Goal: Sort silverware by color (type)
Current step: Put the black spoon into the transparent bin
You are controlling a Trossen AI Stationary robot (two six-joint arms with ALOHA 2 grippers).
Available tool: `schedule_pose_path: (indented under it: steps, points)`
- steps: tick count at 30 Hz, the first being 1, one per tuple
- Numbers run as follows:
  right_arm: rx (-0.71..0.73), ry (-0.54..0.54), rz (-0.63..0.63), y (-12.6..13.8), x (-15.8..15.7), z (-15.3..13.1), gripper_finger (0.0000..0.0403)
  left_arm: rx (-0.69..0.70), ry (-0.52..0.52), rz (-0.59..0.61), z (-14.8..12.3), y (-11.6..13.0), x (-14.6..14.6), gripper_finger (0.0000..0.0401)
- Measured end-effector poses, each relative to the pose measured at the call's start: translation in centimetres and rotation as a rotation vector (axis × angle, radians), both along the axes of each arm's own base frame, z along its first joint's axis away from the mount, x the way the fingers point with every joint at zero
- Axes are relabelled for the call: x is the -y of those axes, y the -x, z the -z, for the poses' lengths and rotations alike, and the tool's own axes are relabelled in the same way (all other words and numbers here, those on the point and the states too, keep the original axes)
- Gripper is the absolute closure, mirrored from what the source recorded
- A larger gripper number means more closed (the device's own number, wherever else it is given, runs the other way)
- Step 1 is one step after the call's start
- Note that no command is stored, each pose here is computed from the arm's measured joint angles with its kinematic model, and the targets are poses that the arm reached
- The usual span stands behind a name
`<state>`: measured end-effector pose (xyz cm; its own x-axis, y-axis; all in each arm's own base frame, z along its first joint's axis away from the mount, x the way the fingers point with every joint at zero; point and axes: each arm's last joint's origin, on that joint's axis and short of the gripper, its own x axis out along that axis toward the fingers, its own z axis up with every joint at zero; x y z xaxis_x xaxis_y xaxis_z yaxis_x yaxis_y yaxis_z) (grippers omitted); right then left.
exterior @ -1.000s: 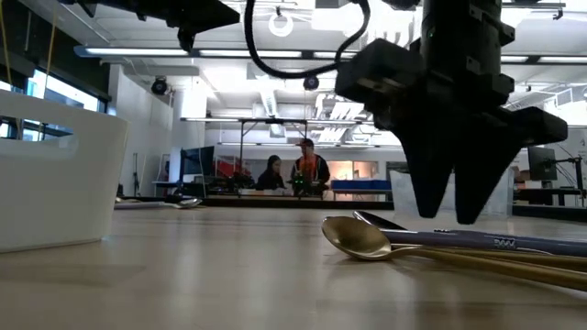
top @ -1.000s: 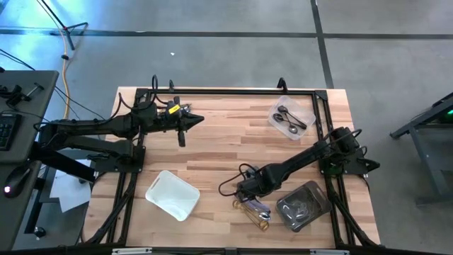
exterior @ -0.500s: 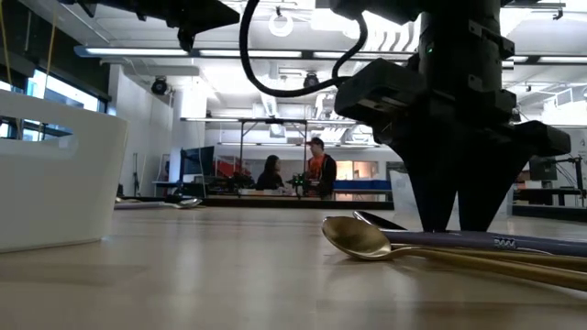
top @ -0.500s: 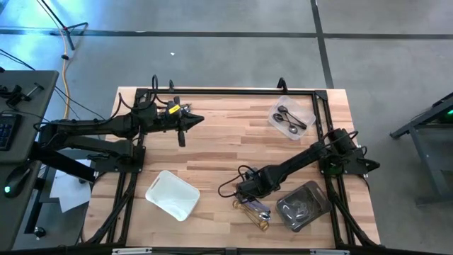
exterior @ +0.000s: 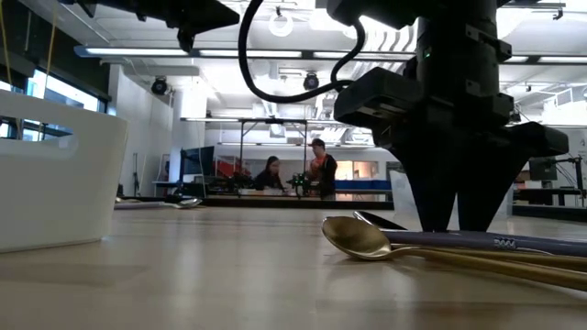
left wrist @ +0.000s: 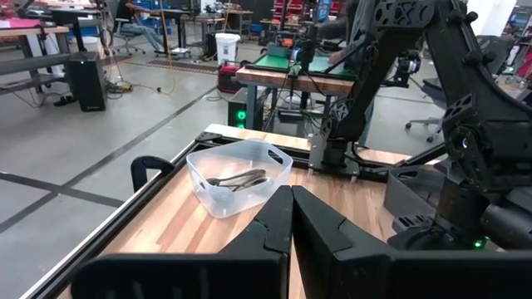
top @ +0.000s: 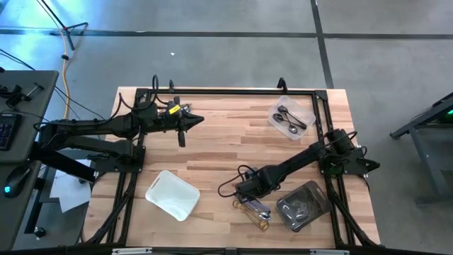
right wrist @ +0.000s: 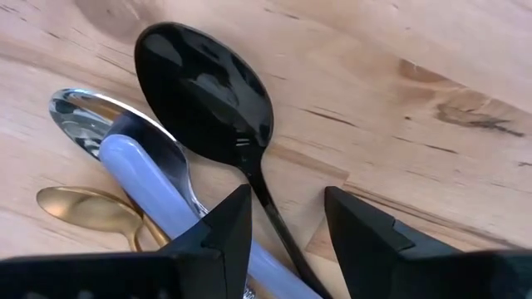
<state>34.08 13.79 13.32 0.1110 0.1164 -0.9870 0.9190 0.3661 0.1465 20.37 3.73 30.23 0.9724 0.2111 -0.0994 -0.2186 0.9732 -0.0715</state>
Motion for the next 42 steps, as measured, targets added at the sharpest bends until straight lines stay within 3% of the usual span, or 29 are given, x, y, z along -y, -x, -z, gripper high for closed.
schedule_pose_path:
  steps: [6,16,32,42]
  points:
    - [-0.030,0.022,0.001,0.3,0.1,0.1,0.0287,-0.011,0.002,0.000,0.1,0.0,0.0,0.0401]
    - [-0.044,0.041,-0.008,0.5,0.2,0.3,0.0395,-0.013,0.002,-0.001,0.1,0.0,0.0,0.0401]
    - [-0.016,0.048,-0.117,0.6,0.3,-0.4,0.0401,-0.012,0.002,-0.001,0.1,0.0,0.0,0.0401]
    - [-0.001,0.150,-0.153,0.8,2.3,-2.0,0.0402,-0.014,0.002,0.000,0.1,0.0,0.0,0.0401]
